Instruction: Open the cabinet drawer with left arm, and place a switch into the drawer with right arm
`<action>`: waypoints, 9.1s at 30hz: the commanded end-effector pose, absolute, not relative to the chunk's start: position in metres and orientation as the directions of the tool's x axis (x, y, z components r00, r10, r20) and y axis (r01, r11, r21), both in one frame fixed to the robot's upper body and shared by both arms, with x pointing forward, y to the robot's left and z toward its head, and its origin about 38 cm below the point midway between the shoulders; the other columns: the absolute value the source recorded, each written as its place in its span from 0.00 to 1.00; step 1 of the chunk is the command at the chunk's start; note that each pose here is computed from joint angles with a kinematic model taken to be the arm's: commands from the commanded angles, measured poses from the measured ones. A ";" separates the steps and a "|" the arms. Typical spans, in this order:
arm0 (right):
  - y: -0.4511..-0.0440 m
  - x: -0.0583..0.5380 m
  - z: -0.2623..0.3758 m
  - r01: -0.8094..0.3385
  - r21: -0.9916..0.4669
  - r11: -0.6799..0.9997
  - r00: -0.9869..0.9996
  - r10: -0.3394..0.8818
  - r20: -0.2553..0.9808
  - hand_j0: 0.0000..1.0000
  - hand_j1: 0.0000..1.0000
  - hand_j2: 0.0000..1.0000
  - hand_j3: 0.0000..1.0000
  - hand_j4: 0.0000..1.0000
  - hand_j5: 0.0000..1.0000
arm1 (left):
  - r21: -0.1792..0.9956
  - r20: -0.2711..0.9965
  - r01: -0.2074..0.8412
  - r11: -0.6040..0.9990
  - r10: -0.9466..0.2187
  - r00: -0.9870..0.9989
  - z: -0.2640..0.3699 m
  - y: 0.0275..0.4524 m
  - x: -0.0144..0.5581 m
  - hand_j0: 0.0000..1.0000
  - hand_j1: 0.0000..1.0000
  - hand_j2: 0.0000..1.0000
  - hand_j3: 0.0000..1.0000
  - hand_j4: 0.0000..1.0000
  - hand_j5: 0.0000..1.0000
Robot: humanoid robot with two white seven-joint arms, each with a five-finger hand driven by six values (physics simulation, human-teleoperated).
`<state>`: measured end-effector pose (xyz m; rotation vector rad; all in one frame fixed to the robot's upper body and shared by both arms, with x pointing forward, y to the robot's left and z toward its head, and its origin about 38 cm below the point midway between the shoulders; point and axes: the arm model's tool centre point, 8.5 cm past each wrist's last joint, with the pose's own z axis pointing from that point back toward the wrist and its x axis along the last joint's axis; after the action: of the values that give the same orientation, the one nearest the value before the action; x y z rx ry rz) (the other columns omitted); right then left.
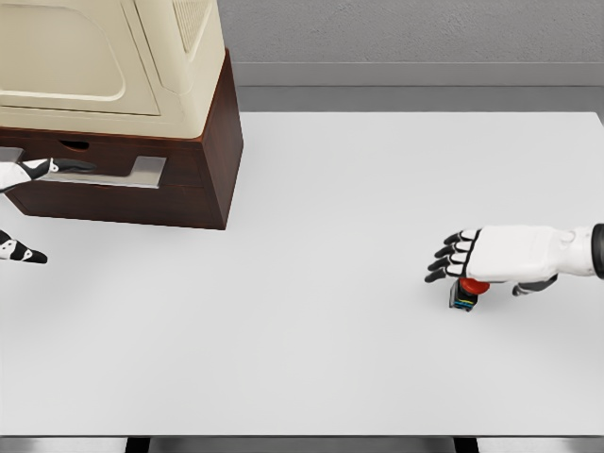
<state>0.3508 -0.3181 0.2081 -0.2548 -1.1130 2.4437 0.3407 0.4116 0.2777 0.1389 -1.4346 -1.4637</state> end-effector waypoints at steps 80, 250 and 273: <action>-0.314 0.350 0.200 -0.311 -0.744 -0.591 -0.891 0.455 0.011 0.93 0.93 0.93 0.93 0.93 0.93 | 0.721 0.607 0.661 0.209 -0.651 -0.456 0.266 0.398 0.341 0.78 0.78 0.78 0.78 0.78 0.78; 0.038 0.443 0.363 0.091 -0.986 -0.140 -0.992 0.071 -0.102 0.42 0.42 0.42 0.42 0.42 0.42 | 0.663 0.723 0.589 0.463 -0.599 -0.343 0.328 0.503 0.337 0.91 0.91 0.91 0.91 0.91 0.91; 0.053 0.464 0.350 0.073 -0.967 -0.245 -0.987 0.119 -0.105 0.44 0.44 0.44 0.44 0.44 0.44 | 0.662 0.723 0.590 0.462 -0.603 -0.338 0.327 0.504 0.337 0.92 0.92 0.92 0.92 0.92 0.92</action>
<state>0.4606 0.0545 0.3567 -0.2084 -1.9568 2.4138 0.3366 0.5036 0.3253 0.0114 -1.4767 -1.2225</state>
